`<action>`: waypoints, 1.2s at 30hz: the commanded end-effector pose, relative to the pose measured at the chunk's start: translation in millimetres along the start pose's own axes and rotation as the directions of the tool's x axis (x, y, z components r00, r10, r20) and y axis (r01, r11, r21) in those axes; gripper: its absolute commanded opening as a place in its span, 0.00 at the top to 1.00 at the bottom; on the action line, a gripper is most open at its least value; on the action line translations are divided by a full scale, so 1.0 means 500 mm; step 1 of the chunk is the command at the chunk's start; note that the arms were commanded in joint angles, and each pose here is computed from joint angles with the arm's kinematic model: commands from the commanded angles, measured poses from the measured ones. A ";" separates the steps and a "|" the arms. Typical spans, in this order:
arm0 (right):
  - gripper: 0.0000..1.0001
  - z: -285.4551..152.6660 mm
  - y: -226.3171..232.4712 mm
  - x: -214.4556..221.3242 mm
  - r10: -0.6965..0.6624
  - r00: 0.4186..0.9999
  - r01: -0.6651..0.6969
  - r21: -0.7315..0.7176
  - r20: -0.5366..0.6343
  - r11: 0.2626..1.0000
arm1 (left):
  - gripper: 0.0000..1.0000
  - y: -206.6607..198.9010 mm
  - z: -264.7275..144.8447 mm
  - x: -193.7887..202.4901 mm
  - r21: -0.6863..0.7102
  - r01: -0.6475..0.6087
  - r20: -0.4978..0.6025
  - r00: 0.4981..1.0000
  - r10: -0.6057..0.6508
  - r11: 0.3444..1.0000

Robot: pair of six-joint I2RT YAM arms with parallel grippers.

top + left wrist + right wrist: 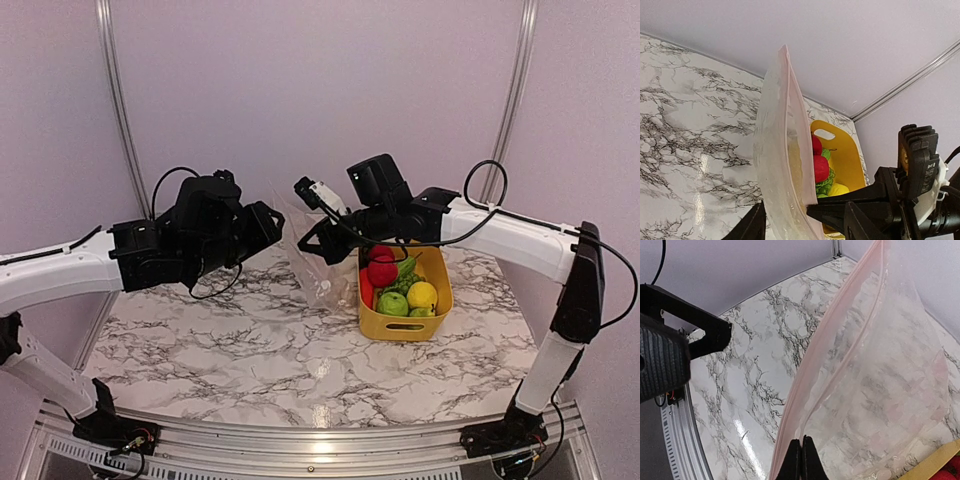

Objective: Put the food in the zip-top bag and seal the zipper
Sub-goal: Pass from the left arm to the right, then open the zipper food storage bag at the center of the board.

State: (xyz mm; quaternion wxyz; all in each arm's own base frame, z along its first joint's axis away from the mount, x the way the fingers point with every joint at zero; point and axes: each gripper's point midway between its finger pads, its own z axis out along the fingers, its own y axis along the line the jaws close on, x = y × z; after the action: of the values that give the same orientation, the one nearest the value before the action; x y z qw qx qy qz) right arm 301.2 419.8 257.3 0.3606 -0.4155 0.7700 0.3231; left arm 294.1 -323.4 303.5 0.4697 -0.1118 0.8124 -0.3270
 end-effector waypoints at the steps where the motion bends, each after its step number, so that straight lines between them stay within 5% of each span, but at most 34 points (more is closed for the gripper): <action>1: 1.00 -0.007 0.000 -0.035 -0.025 0.999 0.025 0.009 0.041 1.000 | 0.46 0.043 0.027 0.035 -0.117 -0.022 -0.035 0.999 0.019 0.993; 26: 1.00 -0.024 -0.019 -0.045 -0.031 0.998 0.026 0.080 0.059 0.996 | 0.75 0.078 0.163 0.044 -0.198 0.002 -0.080 0.997 -0.018 0.980; 30: 1.00 -0.038 -0.068 -0.057 0.002 0.997 -0.020 0.227 0.080 0.974 | 0.93 0.084 0.163 0.025 -0.212 -0.010 -0.074 0.997 -0.006 0.977; 36: 1.00 -0.127 -0.184 -0.083 0.070 0.980 -0.159 0.523 0.185 0.838 | 1.00 0.100 0.093 -0.043 -0.239 -0.052 0.014 0.998 0.057 0.970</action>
State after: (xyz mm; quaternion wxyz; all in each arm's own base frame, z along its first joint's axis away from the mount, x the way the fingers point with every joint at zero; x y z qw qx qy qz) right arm 344.7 389.0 256.8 0.4218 -0.3373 0.8140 0.2139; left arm 357.9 -323.1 237.6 0.4339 -0.1523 0.8580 -0.2287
